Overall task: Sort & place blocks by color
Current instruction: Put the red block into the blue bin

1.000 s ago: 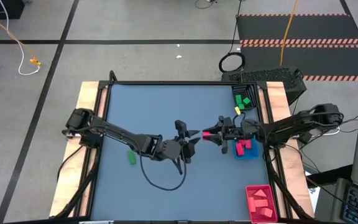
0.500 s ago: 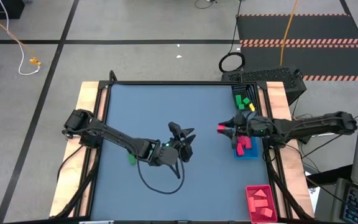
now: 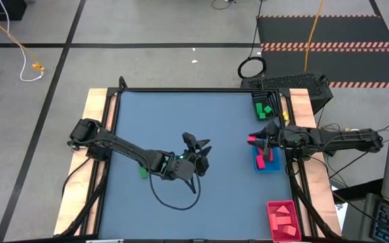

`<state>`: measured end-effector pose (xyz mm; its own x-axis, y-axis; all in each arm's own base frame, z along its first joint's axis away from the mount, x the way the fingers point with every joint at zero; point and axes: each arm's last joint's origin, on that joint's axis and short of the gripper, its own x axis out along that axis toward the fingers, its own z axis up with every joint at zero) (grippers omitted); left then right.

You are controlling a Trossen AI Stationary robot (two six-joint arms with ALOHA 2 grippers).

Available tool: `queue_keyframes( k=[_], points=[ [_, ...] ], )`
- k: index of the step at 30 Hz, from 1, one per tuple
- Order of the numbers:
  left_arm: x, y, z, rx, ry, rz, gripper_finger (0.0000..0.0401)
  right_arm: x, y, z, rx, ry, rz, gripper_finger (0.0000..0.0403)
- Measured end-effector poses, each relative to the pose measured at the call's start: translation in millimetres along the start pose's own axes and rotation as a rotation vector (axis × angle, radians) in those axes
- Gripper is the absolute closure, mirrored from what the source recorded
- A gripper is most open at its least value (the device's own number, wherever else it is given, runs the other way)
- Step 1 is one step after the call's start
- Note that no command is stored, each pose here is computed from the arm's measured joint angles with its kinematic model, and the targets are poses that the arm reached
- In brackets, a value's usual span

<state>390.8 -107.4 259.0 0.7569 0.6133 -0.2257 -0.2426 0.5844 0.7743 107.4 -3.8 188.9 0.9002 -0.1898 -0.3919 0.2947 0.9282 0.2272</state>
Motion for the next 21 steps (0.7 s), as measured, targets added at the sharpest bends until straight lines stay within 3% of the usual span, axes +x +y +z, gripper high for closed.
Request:
queue_keyframes(
  k=[10, 15, 21],
  points=[
    [0.6, -1.9, -3.8, -0.001, 0.025, -0.014, 0.0247, -19.4, -1.3, 8.3, 0.083, -0.049, 0.023, 0.0276],
    [2.0, -1.0, -4.3, -0.017, 0.027, -0.010, 0.0247, -30.4, -1.9, 7.9, 0.193, 0.044, 0.054, 0.0276],
    [1.3, -2.2, -5.0, -0.032, 0.032, -0.015, 0.0247, -38.7, 2.0, 14.9, 0.221, 0.053, 0.169, 0.0276]
  ],
)
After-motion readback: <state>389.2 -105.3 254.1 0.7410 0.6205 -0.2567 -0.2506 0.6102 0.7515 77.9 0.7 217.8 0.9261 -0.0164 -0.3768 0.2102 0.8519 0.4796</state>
